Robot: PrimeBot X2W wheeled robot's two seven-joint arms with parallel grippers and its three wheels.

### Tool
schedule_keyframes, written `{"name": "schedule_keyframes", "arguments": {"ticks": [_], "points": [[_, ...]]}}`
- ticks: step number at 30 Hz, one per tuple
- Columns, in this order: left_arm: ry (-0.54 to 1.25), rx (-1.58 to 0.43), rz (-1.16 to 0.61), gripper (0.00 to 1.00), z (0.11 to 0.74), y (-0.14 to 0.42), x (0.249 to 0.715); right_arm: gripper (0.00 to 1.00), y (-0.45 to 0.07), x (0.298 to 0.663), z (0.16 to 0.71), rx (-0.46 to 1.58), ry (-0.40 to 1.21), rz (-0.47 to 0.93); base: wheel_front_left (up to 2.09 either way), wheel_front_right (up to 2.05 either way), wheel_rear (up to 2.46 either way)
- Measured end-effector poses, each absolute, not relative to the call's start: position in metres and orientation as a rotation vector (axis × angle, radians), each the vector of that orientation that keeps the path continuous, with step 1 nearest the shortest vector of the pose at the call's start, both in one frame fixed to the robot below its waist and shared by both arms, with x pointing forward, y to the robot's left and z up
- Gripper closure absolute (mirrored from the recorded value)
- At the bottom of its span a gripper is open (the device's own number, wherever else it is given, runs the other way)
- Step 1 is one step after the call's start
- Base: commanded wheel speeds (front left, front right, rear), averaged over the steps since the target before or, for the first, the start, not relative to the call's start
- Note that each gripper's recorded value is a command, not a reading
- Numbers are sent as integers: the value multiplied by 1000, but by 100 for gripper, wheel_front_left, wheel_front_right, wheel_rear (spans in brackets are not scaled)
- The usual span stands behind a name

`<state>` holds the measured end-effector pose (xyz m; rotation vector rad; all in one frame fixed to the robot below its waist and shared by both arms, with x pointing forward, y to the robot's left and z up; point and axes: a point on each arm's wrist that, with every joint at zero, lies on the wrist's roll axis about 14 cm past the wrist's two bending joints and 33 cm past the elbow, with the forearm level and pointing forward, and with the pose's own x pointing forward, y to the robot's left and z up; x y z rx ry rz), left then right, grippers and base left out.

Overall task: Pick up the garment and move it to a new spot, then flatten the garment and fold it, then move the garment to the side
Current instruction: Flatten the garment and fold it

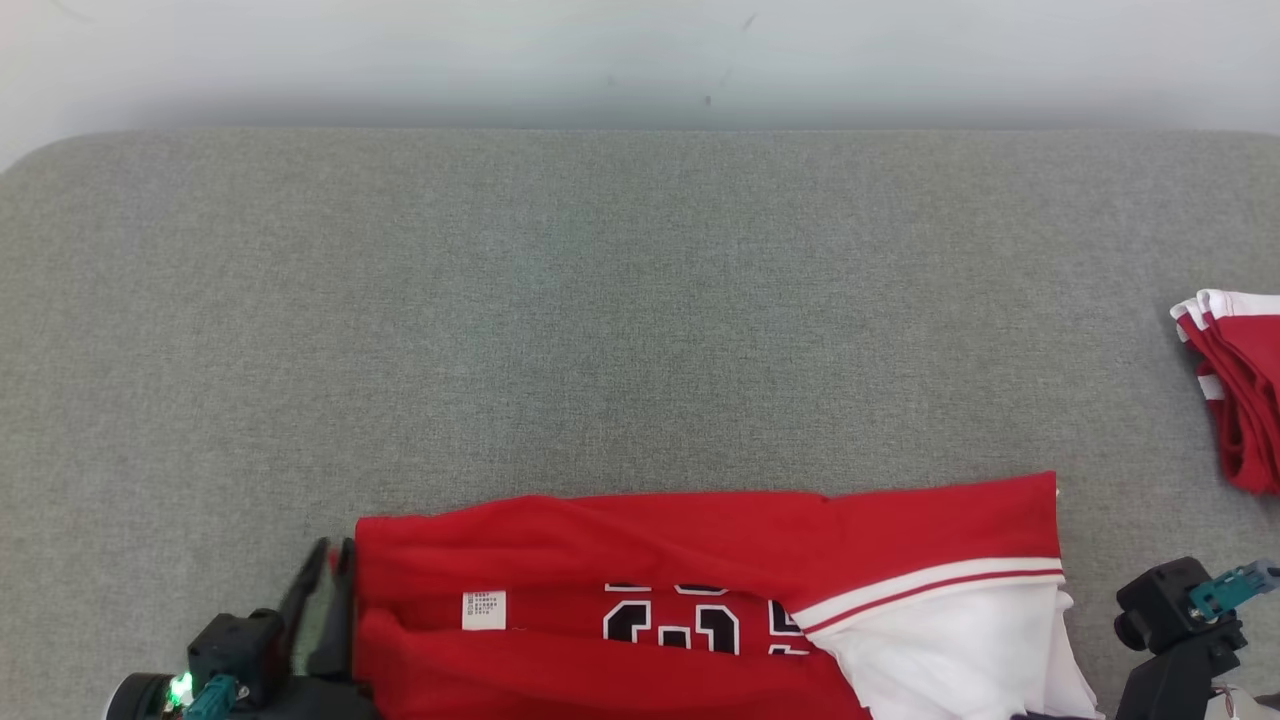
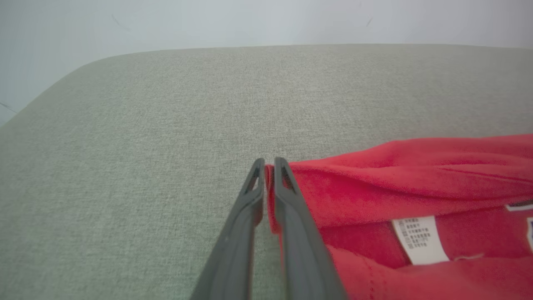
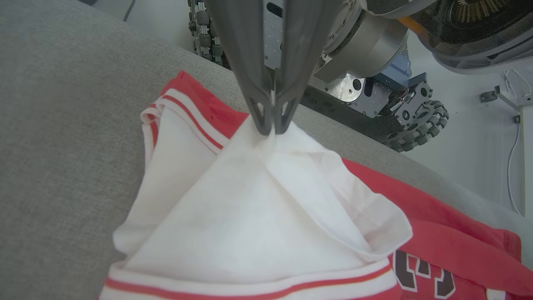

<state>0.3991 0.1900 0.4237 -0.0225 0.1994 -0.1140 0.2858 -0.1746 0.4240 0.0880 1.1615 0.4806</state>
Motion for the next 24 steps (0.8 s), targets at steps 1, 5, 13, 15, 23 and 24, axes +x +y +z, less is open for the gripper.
{"name": "schedule_keyframes", "arguments": {"ticks": [1,5,13,15,23,24], "points": [[207,-29,-106,0,421,191,398,0,-175,286,423,86,1161,476,0,0,0],[219,-54,-73,0,417,195,393,0,-173,288,420,91,1145,461,0,0,0],[98,-151,74,0,450,217,378,0,-168,288,423,147,1077,439,0,0,0],[48,-173,100,0,464,222,375,0,-166,285,425,167,1059,436,0,0,0],[-147,-237,123,0,521,230,358,0,-175,300,459,207,811,341,0,0,0],[-169,-245,114,0,528,227,357,0,-176,305,466,217,754,322,0,0,0]]}}
